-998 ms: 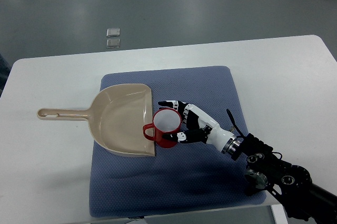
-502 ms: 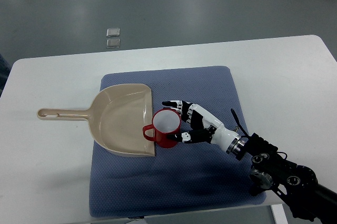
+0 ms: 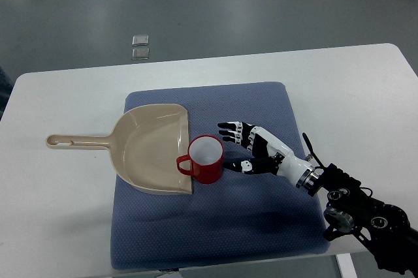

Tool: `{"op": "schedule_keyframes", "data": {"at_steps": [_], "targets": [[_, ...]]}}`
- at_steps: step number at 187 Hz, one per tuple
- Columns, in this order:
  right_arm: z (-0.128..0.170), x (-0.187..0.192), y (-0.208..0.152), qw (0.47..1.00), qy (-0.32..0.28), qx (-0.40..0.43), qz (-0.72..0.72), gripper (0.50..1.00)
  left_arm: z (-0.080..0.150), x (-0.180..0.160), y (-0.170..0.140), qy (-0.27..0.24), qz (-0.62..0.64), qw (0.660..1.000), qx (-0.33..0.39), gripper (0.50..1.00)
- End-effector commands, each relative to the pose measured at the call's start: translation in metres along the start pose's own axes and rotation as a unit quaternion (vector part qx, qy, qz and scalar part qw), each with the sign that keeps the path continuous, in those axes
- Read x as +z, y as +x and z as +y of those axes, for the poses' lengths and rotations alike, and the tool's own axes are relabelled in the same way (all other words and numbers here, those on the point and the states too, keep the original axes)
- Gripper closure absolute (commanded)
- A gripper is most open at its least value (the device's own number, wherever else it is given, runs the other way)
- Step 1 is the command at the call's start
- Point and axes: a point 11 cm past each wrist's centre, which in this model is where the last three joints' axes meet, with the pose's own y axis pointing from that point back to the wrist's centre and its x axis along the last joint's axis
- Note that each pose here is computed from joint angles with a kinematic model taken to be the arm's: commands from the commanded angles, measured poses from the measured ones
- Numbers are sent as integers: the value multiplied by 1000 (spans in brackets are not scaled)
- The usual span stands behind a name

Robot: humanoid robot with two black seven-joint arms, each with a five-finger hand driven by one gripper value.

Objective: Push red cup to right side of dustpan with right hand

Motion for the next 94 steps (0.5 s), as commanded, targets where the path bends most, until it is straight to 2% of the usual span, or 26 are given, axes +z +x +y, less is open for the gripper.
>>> {"op": "schedule_keyframes", "data": {"at_steps": [1,94], "targets": [[5,0,7,1000,-4,5,5,587,0,0,0,0,0,1000,0,500],[18,-24,53,999,7,40,21,587,0,-1,0,1,0,1000,0,500]]}}
